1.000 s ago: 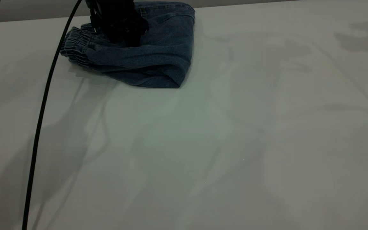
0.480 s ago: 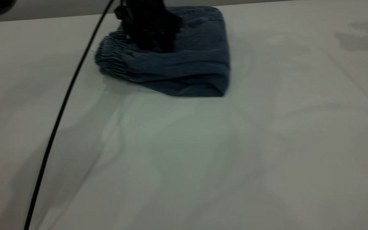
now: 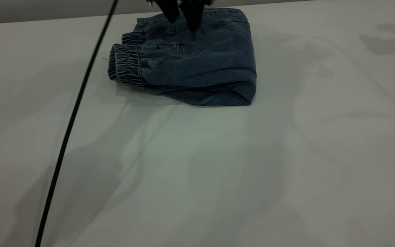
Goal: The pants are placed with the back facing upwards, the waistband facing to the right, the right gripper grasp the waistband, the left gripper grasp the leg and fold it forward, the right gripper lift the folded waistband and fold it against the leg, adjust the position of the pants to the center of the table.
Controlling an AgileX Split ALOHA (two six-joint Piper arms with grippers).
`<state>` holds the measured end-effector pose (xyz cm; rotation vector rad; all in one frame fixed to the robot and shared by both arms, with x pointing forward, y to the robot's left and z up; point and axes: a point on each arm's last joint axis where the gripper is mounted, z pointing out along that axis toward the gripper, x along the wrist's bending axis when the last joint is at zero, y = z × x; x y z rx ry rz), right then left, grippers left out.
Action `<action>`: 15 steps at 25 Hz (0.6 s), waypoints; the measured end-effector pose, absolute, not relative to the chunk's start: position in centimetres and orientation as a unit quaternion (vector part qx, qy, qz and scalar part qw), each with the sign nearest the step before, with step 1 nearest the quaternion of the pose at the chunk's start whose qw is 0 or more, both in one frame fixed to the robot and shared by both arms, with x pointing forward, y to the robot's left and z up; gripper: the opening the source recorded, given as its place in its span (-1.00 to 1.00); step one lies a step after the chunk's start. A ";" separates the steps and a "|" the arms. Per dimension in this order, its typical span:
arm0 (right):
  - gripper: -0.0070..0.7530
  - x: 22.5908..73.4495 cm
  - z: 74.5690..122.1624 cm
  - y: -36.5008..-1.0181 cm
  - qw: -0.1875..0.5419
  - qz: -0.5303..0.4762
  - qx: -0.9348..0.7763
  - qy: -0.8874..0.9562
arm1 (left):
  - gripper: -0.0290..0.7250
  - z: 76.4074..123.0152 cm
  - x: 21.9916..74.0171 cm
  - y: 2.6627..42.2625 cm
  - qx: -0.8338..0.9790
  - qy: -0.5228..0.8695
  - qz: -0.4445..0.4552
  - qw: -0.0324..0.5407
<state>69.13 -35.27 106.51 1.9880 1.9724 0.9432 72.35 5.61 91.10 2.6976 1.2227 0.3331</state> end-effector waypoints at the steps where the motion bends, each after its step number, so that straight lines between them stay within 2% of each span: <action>1: 0.53 69.1 106.5 -35.3 0.093 0.318 0.669 0.665 | 0.26 91.1 72.4 5.8 0.910 0.390 0.119 0.074; 7: 0.53 69.2 106.7 -35.1 0.089 0.329 0.667 0.662 | 0.26 90.7 72.4 5.7 0.956 0.261 0.124 0.056; 15: 0.53 69.1 106.7 -34.9 0.079 0.332 0.668 0.661 | 0.26 87.1 72.2 5.4 0.987 0.129 0.085 0.046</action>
